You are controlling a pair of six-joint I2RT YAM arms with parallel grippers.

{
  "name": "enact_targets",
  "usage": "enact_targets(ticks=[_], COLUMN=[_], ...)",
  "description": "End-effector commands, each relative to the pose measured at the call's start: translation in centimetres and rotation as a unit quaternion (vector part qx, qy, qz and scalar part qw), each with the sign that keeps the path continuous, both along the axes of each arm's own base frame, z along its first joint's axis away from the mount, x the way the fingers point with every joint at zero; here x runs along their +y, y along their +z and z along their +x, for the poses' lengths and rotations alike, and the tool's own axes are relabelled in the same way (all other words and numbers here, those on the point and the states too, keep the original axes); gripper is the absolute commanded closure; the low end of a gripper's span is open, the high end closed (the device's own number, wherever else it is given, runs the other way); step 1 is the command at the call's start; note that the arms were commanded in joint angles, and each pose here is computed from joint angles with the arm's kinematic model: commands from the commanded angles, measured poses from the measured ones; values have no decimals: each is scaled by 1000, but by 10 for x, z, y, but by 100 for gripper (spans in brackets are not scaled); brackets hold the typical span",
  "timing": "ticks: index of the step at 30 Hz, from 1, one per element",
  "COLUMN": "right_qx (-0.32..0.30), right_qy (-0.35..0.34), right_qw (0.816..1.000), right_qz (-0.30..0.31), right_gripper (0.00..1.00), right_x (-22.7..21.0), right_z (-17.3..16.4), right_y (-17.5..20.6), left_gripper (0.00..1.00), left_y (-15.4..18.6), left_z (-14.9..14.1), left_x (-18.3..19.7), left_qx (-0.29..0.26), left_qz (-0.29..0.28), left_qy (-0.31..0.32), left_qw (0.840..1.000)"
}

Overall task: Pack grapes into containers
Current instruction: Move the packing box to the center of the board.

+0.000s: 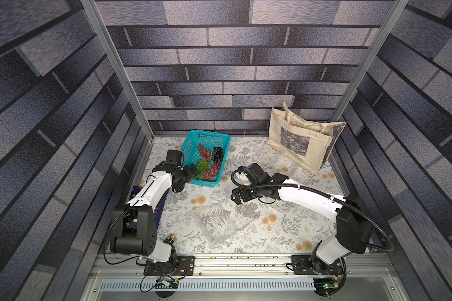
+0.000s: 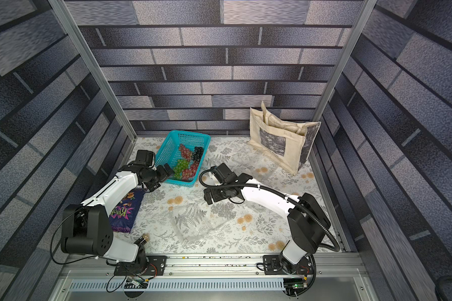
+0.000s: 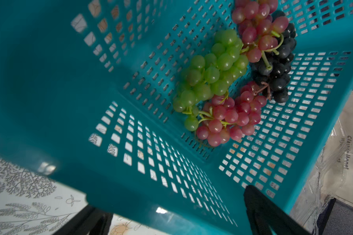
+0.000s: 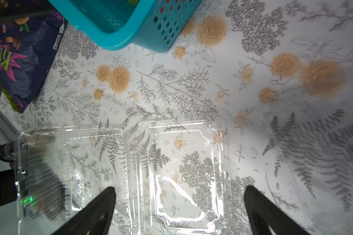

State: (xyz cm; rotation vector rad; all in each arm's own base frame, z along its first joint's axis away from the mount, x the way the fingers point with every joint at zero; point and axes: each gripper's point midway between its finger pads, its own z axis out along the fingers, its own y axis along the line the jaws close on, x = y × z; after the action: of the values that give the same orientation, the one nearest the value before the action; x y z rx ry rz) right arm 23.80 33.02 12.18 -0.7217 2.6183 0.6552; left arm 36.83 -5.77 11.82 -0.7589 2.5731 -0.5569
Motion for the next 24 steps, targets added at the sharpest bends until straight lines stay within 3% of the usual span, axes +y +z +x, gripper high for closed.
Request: enact_targets(ticks=[1, 12, 17, 24], right_qx=[22, 71, 57, 20], right_qy=[21, 8, -47, -121], right_qw=[999, 996, 995, 986], right_qz=[27, -44, -72, -116], right_gripper=[0, 0, 0, 0], right_x=[21, 49, 50, 50], right_z=[-24, -52, -41, -16], right_y=[5, -39, -52, -70], left_gripper=[0, 0, 0, 0], left_y=[11, 7, 24, 41], left_z=[20, 52, 55, 36], left_x=[11, 54, 56, 48], left_qx=[-25, -26, -44, -58], left_qz=[12, 3, -1, -15], left_qy=[4, 54, 57, 47], left_qw=[1000, 998, 997, 997])
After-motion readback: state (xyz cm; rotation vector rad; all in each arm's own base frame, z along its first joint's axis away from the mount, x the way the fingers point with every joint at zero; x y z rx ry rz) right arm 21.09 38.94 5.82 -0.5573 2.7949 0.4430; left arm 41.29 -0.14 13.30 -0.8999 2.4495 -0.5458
